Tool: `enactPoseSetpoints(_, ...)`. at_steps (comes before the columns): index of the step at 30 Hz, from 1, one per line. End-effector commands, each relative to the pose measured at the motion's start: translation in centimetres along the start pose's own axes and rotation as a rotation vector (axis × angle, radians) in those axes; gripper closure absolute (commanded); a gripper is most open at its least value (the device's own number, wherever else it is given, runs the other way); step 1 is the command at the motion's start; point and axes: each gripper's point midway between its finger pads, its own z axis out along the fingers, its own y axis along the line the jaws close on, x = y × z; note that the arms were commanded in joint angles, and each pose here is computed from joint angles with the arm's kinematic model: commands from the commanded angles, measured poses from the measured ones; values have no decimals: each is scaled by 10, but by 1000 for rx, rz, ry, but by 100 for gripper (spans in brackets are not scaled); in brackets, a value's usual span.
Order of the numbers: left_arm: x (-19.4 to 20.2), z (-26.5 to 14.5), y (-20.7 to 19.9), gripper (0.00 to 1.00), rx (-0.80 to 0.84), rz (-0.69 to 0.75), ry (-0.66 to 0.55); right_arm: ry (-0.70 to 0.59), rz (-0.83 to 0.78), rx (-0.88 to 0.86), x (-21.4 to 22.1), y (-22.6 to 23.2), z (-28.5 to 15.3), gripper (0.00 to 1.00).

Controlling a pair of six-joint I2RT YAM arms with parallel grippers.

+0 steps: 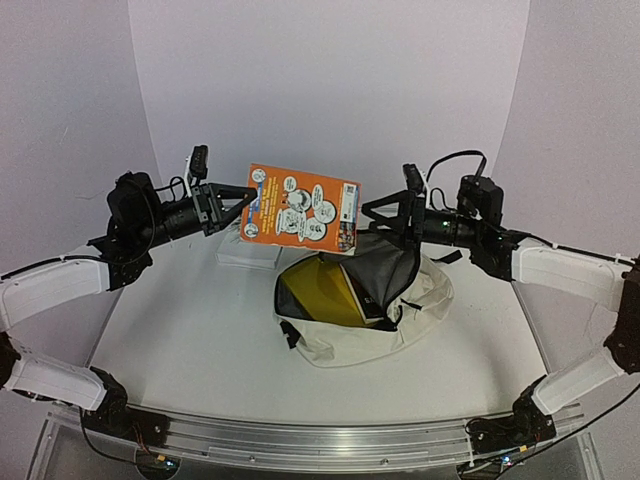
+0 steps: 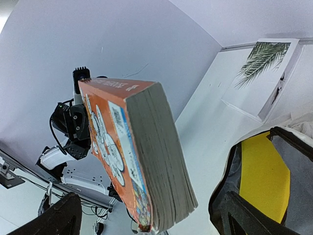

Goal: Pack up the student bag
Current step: Pick up the book from the center of the board.

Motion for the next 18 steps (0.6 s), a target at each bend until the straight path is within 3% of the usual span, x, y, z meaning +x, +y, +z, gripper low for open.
enactPoseSetpoints(1, -32, -4, -59, 100, 200, 83, -86, 3, -33, -93, -3, 16, 15, 2)
enactPoseSetpoints(6, -30, -5, -64, 100, 242, 65, -75, 41, -56, -142, 0, 24, 31, 2)
enactPoseSetpoints(9, -29, -4, -63, 100, 245, 55, -67, 50, -70, -176, 0, 32, 35, 8)
enactPoseSetpoints(16, -24, 0, -52, 100, 216, 31, -44, 66, -92, -301, 3, 63, 33, 45)
enactPoseSetpoints(18, -21, 3, -48, 100, 209, 22, -30, 61, -95, -307, 2, 66, 31, 66)
